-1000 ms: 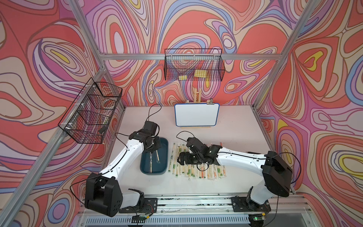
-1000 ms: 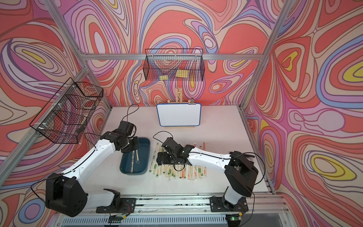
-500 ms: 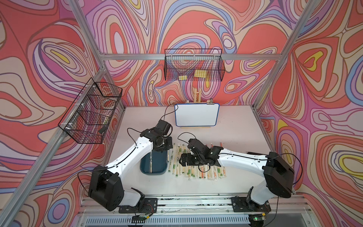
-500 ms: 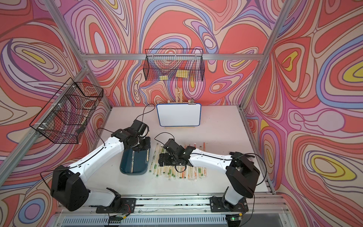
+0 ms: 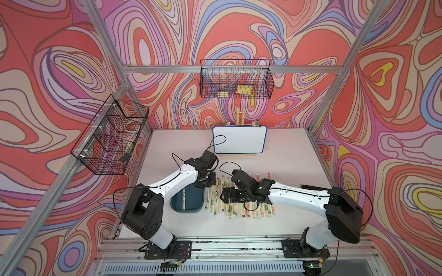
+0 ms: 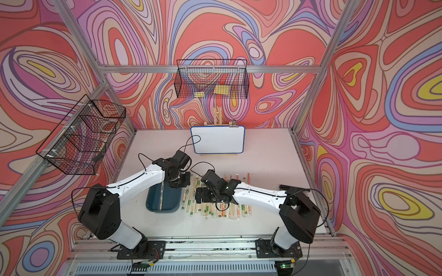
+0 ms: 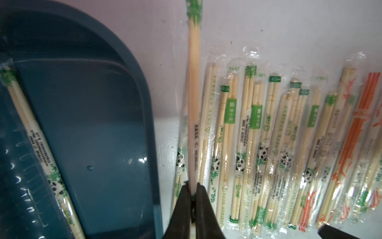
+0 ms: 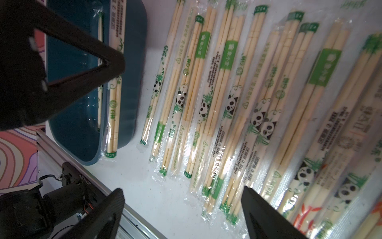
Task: Take the paired disposable chopsticks out of the storage box
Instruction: Place the paired disposable chopsticks at the center of the board.
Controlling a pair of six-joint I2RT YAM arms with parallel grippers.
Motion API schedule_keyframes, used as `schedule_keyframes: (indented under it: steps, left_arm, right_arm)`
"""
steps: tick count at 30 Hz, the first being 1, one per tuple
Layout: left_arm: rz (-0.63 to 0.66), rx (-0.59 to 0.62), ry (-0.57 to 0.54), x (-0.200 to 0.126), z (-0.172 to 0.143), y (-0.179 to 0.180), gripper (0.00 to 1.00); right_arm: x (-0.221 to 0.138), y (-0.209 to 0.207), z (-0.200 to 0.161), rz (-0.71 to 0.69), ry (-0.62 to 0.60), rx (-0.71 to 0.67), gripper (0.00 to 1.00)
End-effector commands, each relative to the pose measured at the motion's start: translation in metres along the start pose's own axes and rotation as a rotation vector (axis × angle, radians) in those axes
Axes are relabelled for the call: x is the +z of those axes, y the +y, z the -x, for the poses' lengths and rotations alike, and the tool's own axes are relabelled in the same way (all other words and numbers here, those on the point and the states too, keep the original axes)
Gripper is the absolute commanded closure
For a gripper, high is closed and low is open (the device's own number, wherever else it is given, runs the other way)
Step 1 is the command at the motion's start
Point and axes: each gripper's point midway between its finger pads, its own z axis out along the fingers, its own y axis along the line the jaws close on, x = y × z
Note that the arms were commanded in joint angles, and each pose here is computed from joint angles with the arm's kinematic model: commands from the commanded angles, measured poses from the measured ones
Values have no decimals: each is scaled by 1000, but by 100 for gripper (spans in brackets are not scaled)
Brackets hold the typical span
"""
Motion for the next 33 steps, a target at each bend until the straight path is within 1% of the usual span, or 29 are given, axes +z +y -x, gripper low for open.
schedule_keyframes:
  steps: [1,10,25,31,33]
  left_arm:
    - [61,11,22,14,-8,11,100]
    - [151,28,45,28,-16,32,100]
    - [156,30,62,41,-15,33,99]
    - [141,30,71,41,-16,30,75]
    - [120,29,71,39,-17,27,70]
  right_arm:
    - [-5,2,2,6,-17,-2,6]
    - [-6,3,2,10,-17,-1,6]
    - [-4,2,3,3,-16,-9,6]
    - [-4,2,3,3,-17,-9,6]
    - [-5,3,3,4,-16,-9,6]
